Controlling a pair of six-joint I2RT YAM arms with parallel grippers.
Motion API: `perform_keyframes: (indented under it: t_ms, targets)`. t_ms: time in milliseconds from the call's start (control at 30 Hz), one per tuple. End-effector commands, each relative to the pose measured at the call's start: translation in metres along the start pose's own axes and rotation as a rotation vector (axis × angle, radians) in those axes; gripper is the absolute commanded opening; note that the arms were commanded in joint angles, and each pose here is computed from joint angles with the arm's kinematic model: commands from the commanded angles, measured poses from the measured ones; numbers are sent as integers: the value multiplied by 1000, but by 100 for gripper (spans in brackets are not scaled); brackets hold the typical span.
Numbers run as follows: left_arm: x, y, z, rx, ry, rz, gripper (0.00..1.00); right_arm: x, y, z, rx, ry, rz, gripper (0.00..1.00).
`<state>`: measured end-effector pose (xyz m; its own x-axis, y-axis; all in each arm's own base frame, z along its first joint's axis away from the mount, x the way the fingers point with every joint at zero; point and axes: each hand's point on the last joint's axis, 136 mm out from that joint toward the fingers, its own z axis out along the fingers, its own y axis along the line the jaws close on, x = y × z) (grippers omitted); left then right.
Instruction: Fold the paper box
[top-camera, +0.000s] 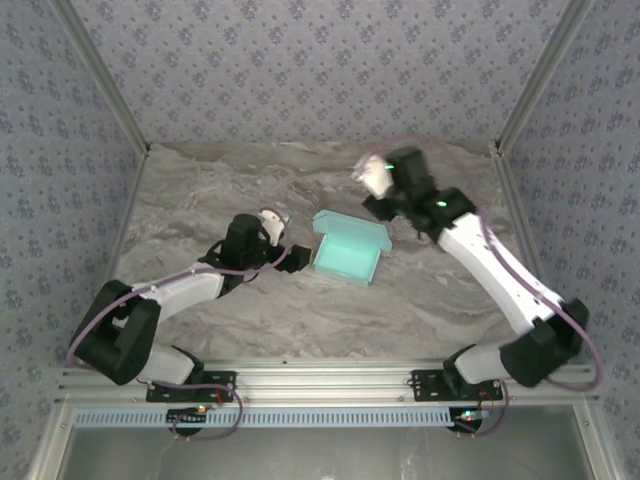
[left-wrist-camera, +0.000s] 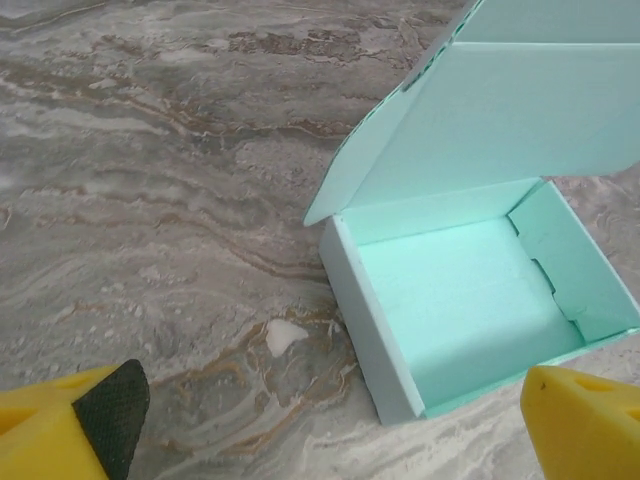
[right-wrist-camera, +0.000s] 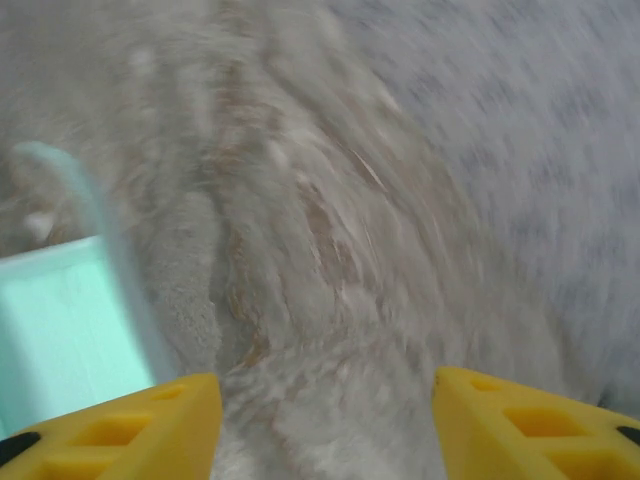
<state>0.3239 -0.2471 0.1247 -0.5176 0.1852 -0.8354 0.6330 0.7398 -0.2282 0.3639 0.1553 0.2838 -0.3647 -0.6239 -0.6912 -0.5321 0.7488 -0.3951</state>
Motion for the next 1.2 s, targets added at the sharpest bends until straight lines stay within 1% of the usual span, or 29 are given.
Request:
perform_keyframes:
  t_ms: [0,67,100,167,233,300,400,433,467,500,567,633,667,700,767,800,833,933,1000,1067,1167]
  targets:
    - [-38,1,8,-16,-70,144,91,51,-23,-2,-67,-43,606,61]
    - [-46,-2,14,6,-84,186,88,81,-19,-2,-145,-46,822,60]
    - [-50,-5,18,24,-93,204,86,95,-15,-1,-179,-29,926,60]
    - [-58,-7,24,48,-99,212,84,111,-4,1,-281,12,1100,60]
    - [-66,-5,26,72,-101,172,82,121,7,8,-400,45,1233,59]
    - [-74,-2,24,131,-109,84,80,123,9,16,-502,12,1332,57]
    - [-90,4,13,223,-163,-68,80,122,7,24,-547,5,1423,61]
    - [-93,4,10,247,-169,-92,81,119,8,25,-563,7,1430,62]
    - [-96,1,7,269,-166,-96,82,118,8,27,-568,17,1449,64]
    - [-96,-4,5,286,-148,-69,82,116,7,29,-571,22,1472,65]
    - [-95,-6,5,267,-111,-14,83,113,4,33,-587,16,1504,66]
    - [-93,-8,10,260,-78,31,81,106,4,35,-604,4,1466,66]
    - [-91,-9,13,265,-60,53,80,102,5,35,-598,4,1402,65]
    - [-87,-13,16,273,-40,79,79,101,9,33,-579,16,1303,63]
    - [-77,-20,22,272,1,152,79,107,18,35,-467,62,1064,61]
    - [-72,-24,24,267,17,190,79,107,25,35,-442,63,960,60]
    - [-68,-27,26,267,26,216,79,109,30,36,-424,66,905,59]
    - [-60,-31,32,264,38,260,79,111,40,39,-413,41,832,58]
    - [-60,-28,35,246,41,261,76,115,42,42,-396,35,820,58]
    - [-61,-24,37,219,47,265,73,119,45,46,-395,45,807,59]
    - [-62,-22,40,193,58,282,71,122,52,50,-433,76,796,59]
